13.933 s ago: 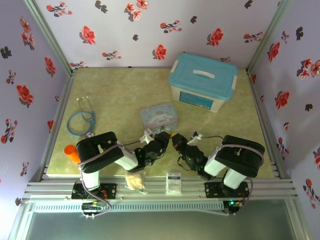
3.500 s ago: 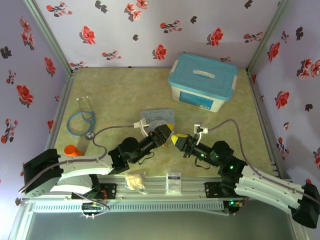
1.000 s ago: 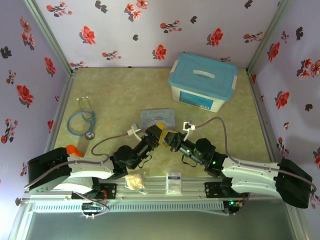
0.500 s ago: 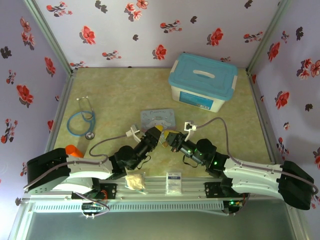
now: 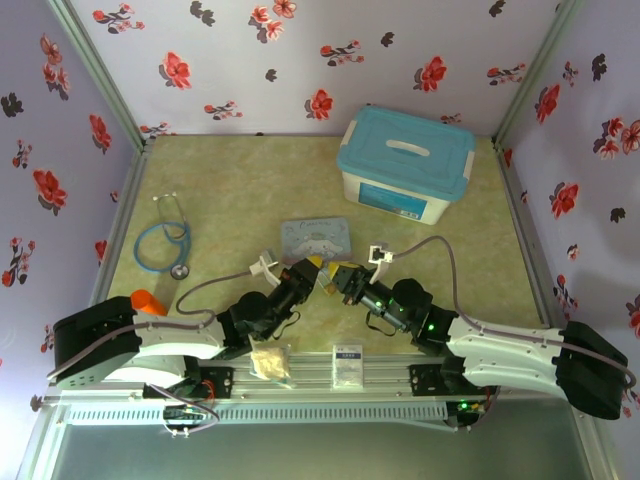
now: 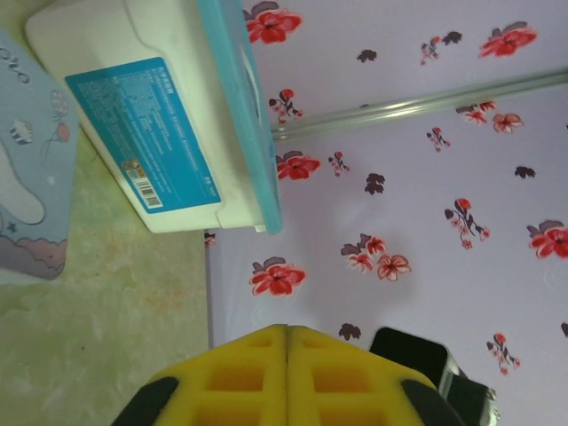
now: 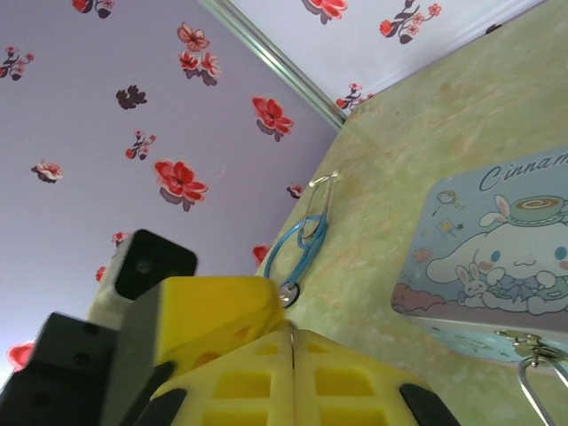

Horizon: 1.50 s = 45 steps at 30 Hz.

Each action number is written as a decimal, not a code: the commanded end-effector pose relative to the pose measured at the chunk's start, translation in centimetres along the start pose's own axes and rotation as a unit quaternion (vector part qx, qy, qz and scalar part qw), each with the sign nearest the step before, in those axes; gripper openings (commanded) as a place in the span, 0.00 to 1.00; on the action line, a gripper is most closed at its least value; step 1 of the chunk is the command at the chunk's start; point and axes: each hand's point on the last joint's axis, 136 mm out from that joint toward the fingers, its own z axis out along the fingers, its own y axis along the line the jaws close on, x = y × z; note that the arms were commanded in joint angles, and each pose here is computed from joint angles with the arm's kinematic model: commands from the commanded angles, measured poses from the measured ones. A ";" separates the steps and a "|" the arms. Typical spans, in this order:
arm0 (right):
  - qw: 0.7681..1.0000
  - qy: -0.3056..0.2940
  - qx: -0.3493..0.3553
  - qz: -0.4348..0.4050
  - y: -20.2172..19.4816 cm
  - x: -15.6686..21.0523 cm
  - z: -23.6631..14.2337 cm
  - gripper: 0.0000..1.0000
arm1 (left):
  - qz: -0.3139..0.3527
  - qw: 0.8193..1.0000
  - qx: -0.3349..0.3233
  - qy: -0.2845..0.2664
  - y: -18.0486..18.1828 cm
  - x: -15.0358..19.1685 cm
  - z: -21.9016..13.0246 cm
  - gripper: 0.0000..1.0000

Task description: Unlock a padlock with a key

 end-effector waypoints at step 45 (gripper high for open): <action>0.974 0.104 -0.192 -0.055 5.5 -1.5 -3.4 0.51 | 0.355 0.896 0.132 0.233 -9.3 1.5 -2.8 0.00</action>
